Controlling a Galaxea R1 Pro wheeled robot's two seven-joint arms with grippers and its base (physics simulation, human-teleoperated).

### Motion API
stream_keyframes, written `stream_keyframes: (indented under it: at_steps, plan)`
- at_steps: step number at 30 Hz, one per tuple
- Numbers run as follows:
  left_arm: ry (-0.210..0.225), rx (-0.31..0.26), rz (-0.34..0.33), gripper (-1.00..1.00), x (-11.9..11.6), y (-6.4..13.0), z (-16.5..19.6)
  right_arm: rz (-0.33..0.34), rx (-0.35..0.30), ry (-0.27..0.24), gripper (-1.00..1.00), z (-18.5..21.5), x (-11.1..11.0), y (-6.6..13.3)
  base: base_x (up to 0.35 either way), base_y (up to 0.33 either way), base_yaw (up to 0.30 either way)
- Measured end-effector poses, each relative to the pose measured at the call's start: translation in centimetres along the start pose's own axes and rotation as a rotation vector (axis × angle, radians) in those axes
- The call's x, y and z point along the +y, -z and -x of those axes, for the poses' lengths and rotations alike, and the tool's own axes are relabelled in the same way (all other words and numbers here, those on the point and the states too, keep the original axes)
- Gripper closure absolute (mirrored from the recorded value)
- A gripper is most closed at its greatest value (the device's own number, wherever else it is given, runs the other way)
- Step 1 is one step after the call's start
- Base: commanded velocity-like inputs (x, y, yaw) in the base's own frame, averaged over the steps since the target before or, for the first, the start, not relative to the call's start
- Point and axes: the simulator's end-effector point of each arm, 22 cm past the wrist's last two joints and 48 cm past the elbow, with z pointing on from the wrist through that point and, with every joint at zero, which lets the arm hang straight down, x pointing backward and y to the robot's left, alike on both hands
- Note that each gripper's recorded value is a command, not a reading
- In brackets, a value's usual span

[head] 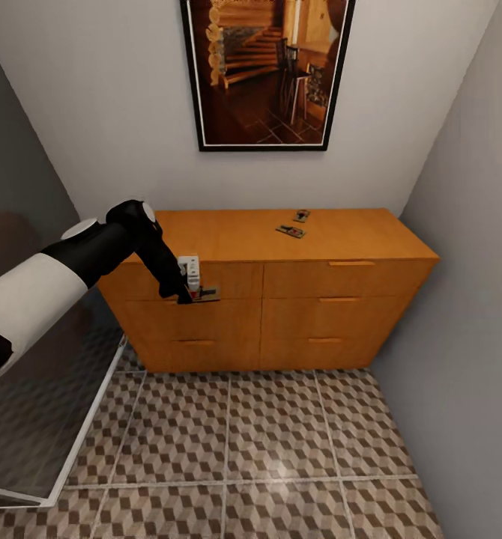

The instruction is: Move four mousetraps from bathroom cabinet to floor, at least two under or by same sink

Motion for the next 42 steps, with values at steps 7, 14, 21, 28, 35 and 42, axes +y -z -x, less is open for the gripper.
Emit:
stream_keyframes:
  at_steps: [7, 14, 21, 28, 35, 42]
  plan:
    - [0.02, 0.013, -0.057, 1.0, -1.6, -3.0, -1.4, 0.0, 0.0, 0.0, 1.0, 0.0, 0.0, 0.0, -0.277, -0.057, 0.0]
    - [0.081, 0.056, -0.115, 1.0, -5.5, -12.7, -6.2, -0.001, 0.0, -0.001, 1.0, 0.0, 0.0, 0.0, -0.036, -0.004, 0.0]
    - [0.133, 0.09, -0.183, 1.0, -11.3, -20.7, -10.4, -0.006, -0.001, -0.004, 1.0, 0.0, -0.1, 0.0, -0.002, 0.0, 0.0]
    - [0.349, 0.046, -0.143, 1.0, -19.8, -31.9, -15.8, -0.009, -0.009, -0.003, 1.0, 0.4, -0.2, -0.3, 0.0, 0.0, 0.0]
    - [0.666, -0.138, 0.114, 1.0, -20.6, -37.8, -21.4, -0.013, -0.026, -0.004, 1.0, 1.2, -0.4, -1.0, 0.0, 0.0, 0.0]
    - [0.993, -0.286, 0.494, 1.0, -22.4, -37.5, -34.2, -0.025, -0.023, -0.004, 1.0, 2.5, -0.8, -3.2, 0.0, 0.0, 0.0]
